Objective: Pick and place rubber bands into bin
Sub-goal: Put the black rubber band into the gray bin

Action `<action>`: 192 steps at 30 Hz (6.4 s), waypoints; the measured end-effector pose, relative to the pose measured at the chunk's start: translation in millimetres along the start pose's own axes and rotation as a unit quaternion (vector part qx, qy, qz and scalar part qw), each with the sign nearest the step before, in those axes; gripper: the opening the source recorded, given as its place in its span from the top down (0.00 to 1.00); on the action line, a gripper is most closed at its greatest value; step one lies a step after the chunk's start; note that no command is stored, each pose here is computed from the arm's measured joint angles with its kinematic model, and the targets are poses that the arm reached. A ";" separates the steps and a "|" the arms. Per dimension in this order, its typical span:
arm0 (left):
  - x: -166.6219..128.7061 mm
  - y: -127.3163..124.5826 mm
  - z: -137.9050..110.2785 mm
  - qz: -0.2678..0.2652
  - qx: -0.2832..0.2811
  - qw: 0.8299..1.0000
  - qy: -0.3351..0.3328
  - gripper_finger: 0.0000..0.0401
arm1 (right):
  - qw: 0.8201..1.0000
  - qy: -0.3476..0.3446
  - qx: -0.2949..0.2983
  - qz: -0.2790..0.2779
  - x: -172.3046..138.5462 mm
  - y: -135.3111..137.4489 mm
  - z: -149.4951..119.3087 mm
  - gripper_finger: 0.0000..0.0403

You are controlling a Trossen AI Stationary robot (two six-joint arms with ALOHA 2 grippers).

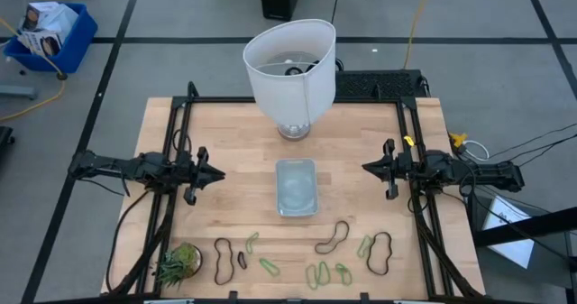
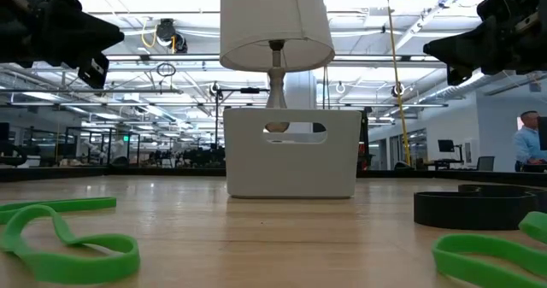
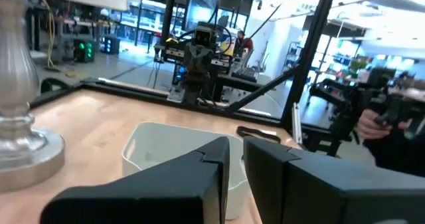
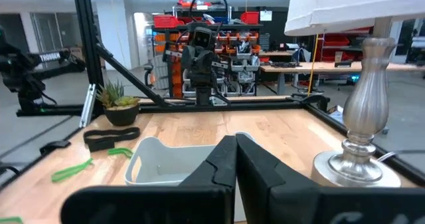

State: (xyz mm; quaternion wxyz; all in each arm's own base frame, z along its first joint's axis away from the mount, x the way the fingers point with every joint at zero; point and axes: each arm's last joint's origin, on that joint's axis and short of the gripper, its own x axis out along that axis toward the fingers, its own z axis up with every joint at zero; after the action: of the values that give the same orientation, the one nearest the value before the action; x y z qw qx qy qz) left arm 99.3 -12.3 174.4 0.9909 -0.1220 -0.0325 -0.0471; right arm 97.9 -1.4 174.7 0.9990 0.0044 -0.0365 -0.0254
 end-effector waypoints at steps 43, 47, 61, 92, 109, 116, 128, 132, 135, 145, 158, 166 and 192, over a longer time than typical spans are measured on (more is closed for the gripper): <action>0.0 -4.0 13.8 -0.010 0.096 0.994 -0.054 0.94 | 0.999 -0.006 -0.039 0.000 0.1 0.0 1.1 0.99; -2.1 -6.9 26.4 -0.018 0.083 0.991 -0.099 0.94 | 0.999 -0.033 -0.037 0.006 1.3 0.5 6.6 0.99; -0.8 -3.4 18.9 0.017 0.084 0.994 -0.062 0.94 | 0.991 -0.043 -0.057 0.115 34.9 38.1 33.4 0.72; -0.5 -3.9 19.9 0.014 0.088 0.994 -0.067 0.94 | 0.911 0.365 -0.190 0.036 118.3 151.2 -1.1 0.39; -0.3 -3.6 18.9 0.015 0.096 0.993 -0.062 0.94 | 0.856 0.485 -0.150 0.099 122.3 141.3 -56.0 0.40; -0.4 -3.6 18.9 0.015 0.096 0.993 -0.062 0.94 | 0.834 0.512 -0.174 0.114 124.6 143.9 -77.9 0.40; -0.1 -3.2 17.1 0.016 0.097 0.994 -0.052 0.94 | 0.826 0.522 -0.152 0.148 123.8 145.9 -79.7 0.64; -0.1 -3.2 17.1 0.016 0.097 0.994 -0.052 0.94 | 0.824 0.523 -0.148 0.157 123.3 146.7 -79.9 0.83; -0.1 -3.2 17.0 0.016 0.097 0.994 -0.052 0.94 | 0.826 0.520 -0.137 0.168 125.0 147.0 -79.4 0.97; -0.1 -3.2 17.0 0.017 0.097 0.994 -0.052 0.94 | 0.865 0.438 -0.134 0.208 126.9 144.9 -37.9 0.99; -0.1 -3.2 17.0 0.017 0.097 0.994 -0.052 0.94 | 0.951 0.259 -0.158 0.052 106.7 109.7 57.9 1.00; -0.1 -3.2 17.0 0.017 0.097 0.994 -0.052 0.94 | 0.955 0.250 -0.160 -0.013 106.1 89.3 68.5 1.00; -0.1 -3.1 16.9 0.017 0.100 0.994 -0.052 0.94 | 0.981 0.128 -0.144 0.012 188.9 40.4 43.4 1.00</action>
State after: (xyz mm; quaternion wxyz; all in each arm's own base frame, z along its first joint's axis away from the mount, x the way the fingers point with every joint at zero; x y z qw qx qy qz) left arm 97.9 -11.2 191.4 0.9958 -0.0255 -0.0860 -0.0202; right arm 285.0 29.1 232.1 0.9858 -0.1368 0.0954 -0.0177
